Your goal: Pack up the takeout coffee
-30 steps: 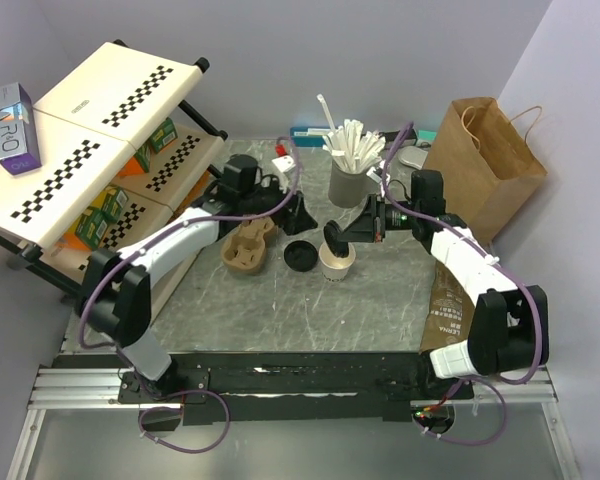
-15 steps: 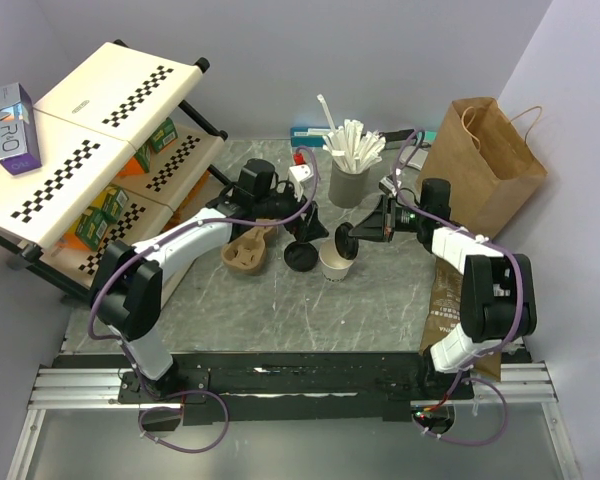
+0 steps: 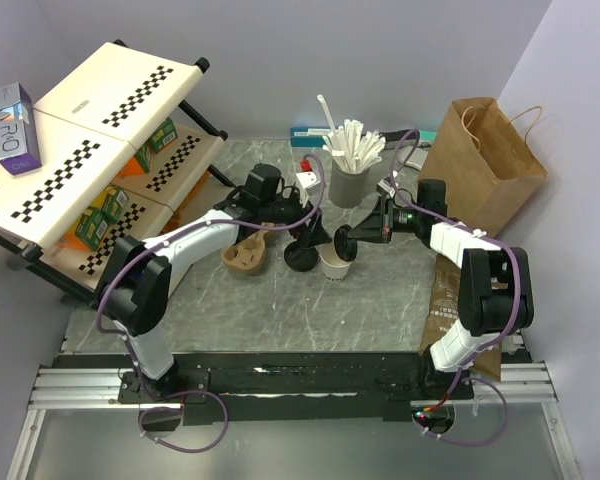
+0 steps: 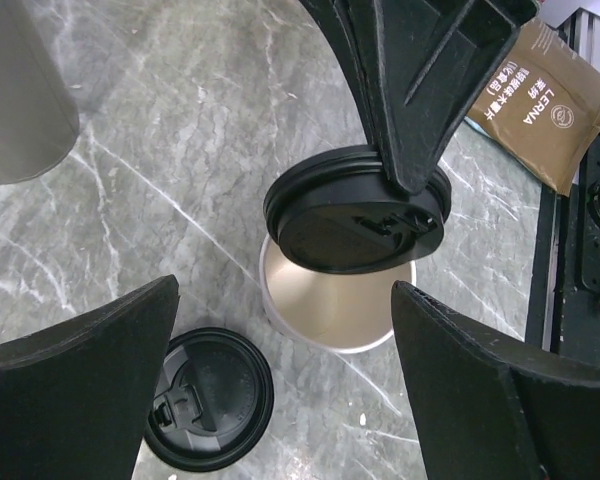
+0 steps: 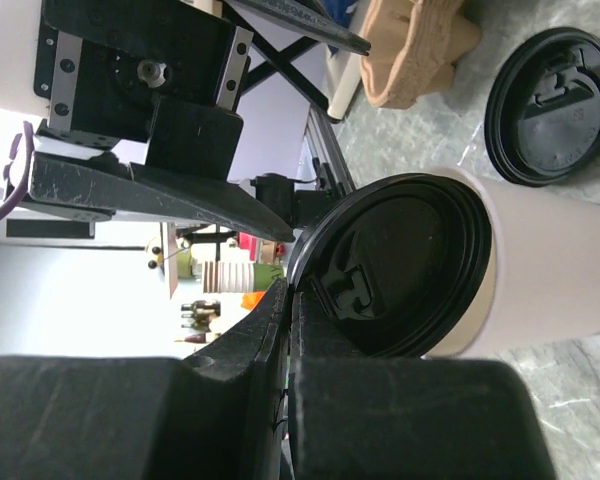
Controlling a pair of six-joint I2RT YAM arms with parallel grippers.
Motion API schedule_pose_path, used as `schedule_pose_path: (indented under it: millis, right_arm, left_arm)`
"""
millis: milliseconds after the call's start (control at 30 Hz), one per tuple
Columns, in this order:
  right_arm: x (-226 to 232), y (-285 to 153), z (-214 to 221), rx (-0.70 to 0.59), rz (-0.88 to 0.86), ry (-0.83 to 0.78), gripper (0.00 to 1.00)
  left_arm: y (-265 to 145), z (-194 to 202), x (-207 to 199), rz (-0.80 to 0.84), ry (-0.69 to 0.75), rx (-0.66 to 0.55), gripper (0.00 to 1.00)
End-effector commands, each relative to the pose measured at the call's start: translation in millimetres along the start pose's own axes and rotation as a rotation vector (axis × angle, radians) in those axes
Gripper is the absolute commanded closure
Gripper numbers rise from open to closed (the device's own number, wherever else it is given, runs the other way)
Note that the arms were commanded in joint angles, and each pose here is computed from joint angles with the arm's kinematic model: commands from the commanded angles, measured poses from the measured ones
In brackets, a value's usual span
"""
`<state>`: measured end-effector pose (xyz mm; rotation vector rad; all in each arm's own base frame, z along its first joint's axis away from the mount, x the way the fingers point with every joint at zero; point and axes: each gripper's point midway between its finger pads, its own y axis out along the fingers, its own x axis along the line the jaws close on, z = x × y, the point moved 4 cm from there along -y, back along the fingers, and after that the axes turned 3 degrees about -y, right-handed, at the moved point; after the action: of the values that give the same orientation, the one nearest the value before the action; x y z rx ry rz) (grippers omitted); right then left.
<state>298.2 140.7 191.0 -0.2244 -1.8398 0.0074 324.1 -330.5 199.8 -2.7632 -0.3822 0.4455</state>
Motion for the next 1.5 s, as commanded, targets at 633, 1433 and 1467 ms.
schedule_pose_path:
  millis: [633,1433,1467]
  right_arm:
    - [-13.9,-11.1,-5.9,-0.026,0.066,0.038,0.89]
    - [-19.3,-17.0,-1.9,-0.042,0.199,-0.025,0.67]
    - [-20.6,-17.0,-1.3,-0.042,0.204,-0.020,0.66]
  left_arm:
    - [21.0,0.5,-15.1,0.104,0.042,-0.014,0.08]
    - [26.7,14.9,-16.9,0.125,0.012,0.009,0.08]
    - [27.7,16.2,-15.8,0.122,0.009,0.012,0.08]
